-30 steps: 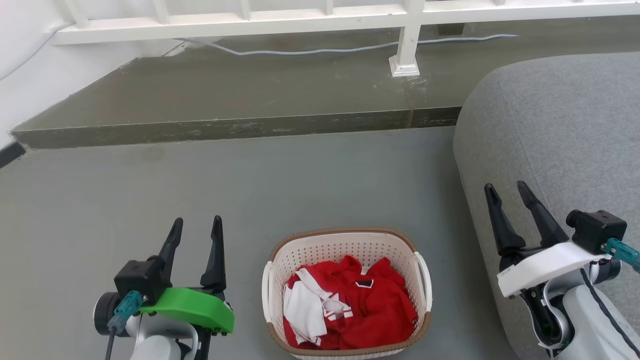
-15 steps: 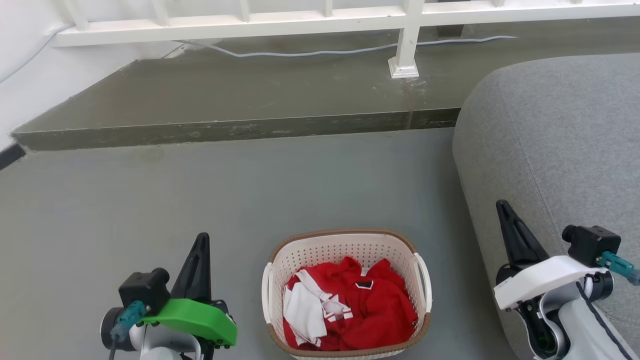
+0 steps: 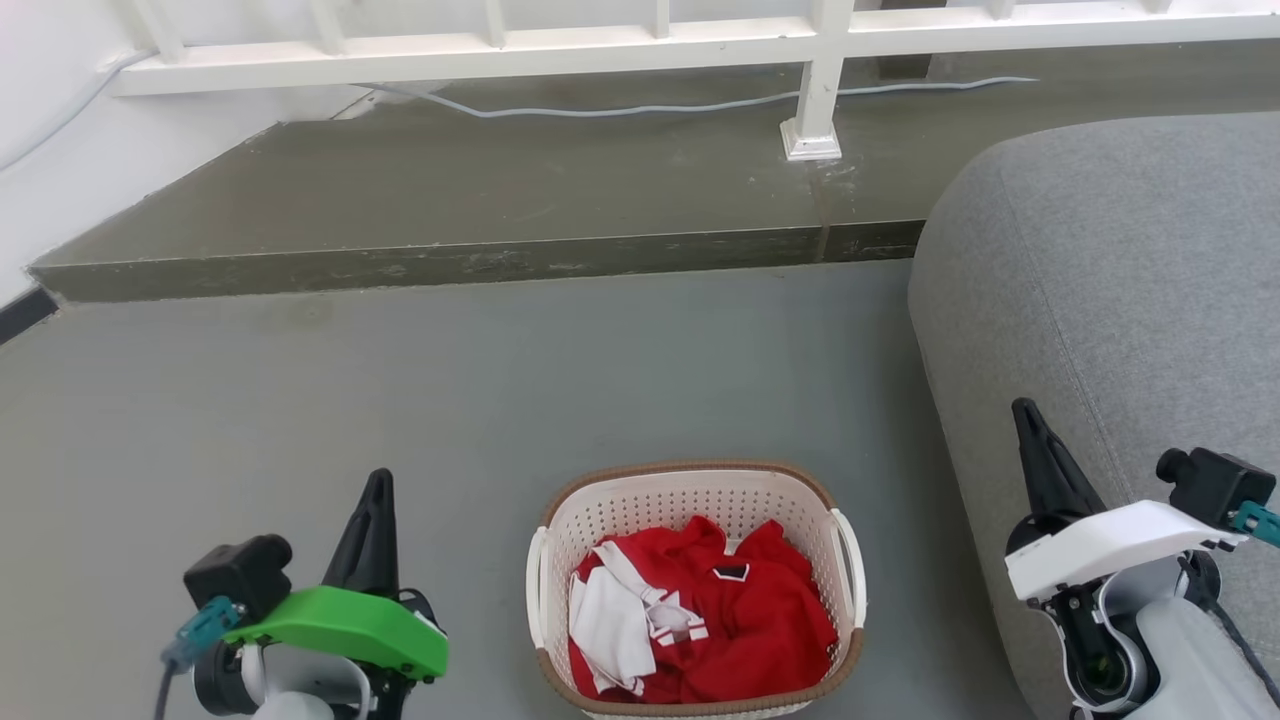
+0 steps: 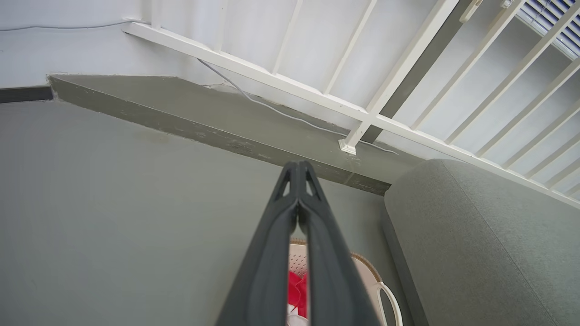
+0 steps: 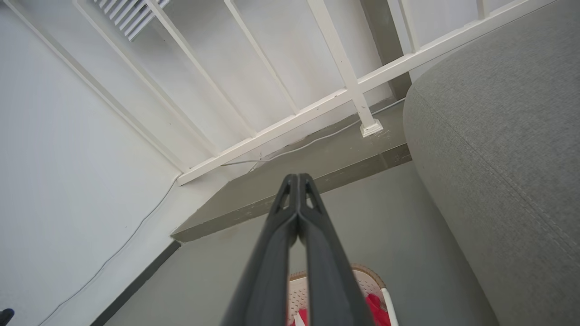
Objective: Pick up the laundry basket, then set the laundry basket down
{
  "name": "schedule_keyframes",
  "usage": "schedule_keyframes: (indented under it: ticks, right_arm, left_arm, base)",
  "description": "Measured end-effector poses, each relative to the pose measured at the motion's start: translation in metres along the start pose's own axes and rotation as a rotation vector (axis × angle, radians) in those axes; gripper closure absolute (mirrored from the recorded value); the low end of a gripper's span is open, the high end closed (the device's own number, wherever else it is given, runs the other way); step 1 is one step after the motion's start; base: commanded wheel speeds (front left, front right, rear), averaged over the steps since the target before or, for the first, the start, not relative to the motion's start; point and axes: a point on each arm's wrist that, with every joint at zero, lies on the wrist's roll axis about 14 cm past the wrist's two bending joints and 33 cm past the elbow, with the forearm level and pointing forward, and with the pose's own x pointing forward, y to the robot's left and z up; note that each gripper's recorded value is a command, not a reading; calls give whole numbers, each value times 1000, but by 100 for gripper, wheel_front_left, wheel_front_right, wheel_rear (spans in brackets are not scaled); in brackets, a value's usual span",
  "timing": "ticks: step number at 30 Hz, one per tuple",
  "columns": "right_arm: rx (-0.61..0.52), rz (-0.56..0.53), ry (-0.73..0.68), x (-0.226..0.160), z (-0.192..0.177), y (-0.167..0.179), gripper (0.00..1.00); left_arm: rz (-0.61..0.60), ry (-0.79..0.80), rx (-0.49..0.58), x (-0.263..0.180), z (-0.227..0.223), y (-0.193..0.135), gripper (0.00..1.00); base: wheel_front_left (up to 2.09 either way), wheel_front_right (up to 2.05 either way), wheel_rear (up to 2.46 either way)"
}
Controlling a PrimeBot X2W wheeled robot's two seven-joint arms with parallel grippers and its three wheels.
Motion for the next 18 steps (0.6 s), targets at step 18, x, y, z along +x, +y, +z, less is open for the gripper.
schedule_keyframes:
  ticks: [18]
  right_arm:
    - [237, -67, -2, 1, 4, -12, 100]
  left_arm:
    - [68, 17, -239, -1, 5, 20, 100]
  base:
    - [0, 0, 0]
